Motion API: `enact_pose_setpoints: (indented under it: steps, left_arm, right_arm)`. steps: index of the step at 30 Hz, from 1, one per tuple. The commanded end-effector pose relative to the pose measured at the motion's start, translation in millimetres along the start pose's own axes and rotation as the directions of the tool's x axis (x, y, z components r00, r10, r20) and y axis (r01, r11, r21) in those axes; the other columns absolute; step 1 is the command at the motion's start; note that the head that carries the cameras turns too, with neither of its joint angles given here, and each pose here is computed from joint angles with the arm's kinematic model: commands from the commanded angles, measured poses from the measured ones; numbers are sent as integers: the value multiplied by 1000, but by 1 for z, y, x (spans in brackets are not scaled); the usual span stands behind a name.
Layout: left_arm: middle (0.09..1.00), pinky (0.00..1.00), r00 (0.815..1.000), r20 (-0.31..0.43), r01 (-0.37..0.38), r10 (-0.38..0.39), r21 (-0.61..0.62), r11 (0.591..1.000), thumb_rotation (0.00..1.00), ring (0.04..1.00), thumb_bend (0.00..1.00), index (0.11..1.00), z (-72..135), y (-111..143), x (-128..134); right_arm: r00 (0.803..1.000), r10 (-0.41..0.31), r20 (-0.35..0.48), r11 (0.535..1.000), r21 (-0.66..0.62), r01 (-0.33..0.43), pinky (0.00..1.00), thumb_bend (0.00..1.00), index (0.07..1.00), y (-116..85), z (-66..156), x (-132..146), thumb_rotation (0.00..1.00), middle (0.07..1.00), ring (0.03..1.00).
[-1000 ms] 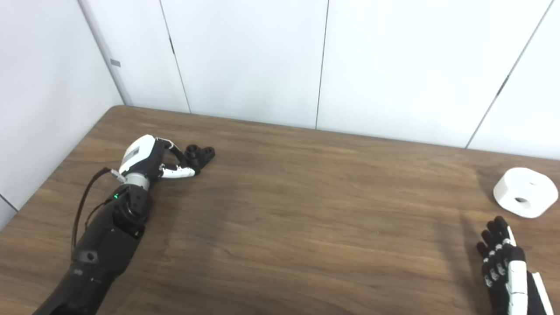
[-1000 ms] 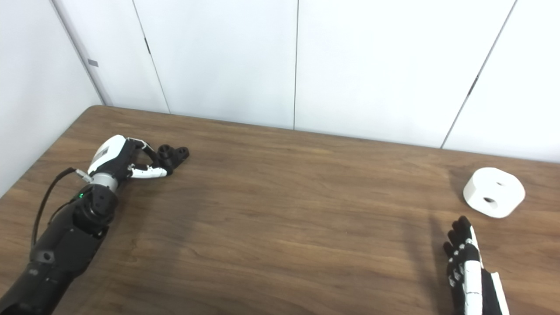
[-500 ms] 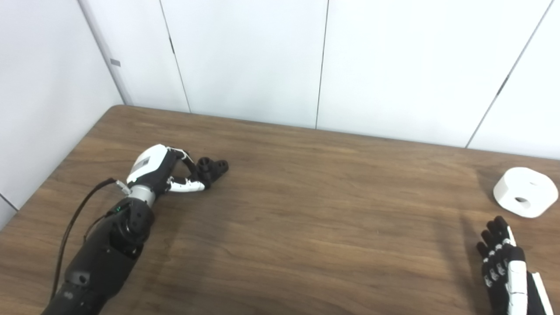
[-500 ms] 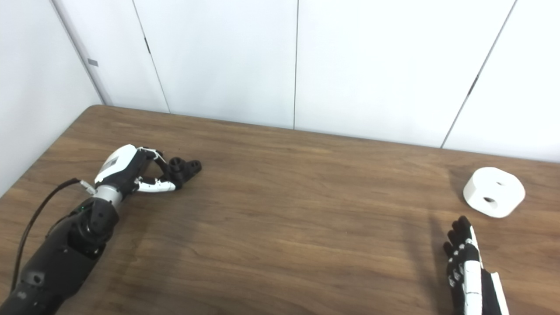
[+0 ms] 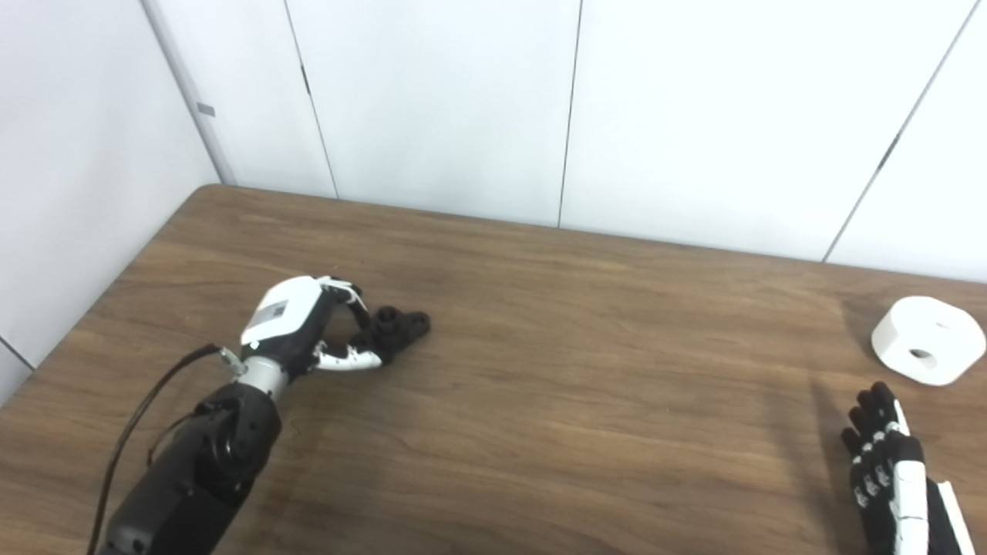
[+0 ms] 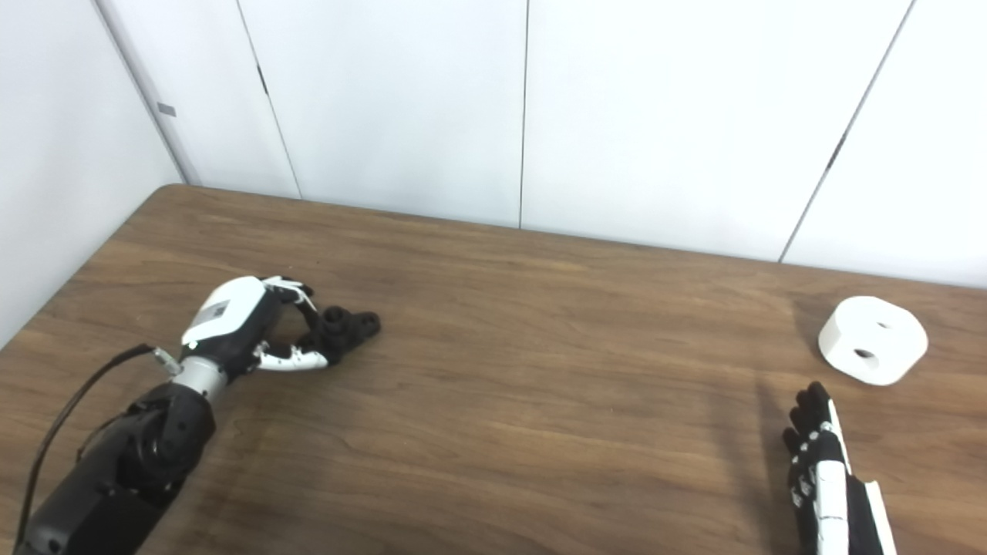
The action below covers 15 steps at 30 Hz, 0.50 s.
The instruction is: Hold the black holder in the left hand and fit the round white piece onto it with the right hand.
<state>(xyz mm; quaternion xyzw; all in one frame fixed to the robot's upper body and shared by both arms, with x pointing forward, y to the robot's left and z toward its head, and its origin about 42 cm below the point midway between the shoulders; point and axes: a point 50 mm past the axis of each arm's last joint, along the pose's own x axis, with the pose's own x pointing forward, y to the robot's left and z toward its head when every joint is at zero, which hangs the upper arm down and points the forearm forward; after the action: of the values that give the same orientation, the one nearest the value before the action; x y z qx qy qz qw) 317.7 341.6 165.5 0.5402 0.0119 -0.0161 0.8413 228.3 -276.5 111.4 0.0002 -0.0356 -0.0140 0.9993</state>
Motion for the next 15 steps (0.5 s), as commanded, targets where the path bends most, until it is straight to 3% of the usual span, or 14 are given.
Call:
enact_pose_setpoints:
  steps: [1, 15]
  left_arm:
    - [821, 980, 999, 39, 2, -3, 11, 1000, 43, 926, 517, 488, 12, -4, -4]
    - [818, 961, 983, 162, 91, -86, -27, 995, 45, 914, 519, 488, 55, -57, -37]
  right_arm:
    - [996, -2, -88, 999, 31, 5, 1000, 433, 1000, 6, -20, -17, 1000, 999, 1000]
    - [995, -8, -96, 1000, 20, 10, 1000, 515, 1000, 10, -19, -16, 1000, 985, 1000]
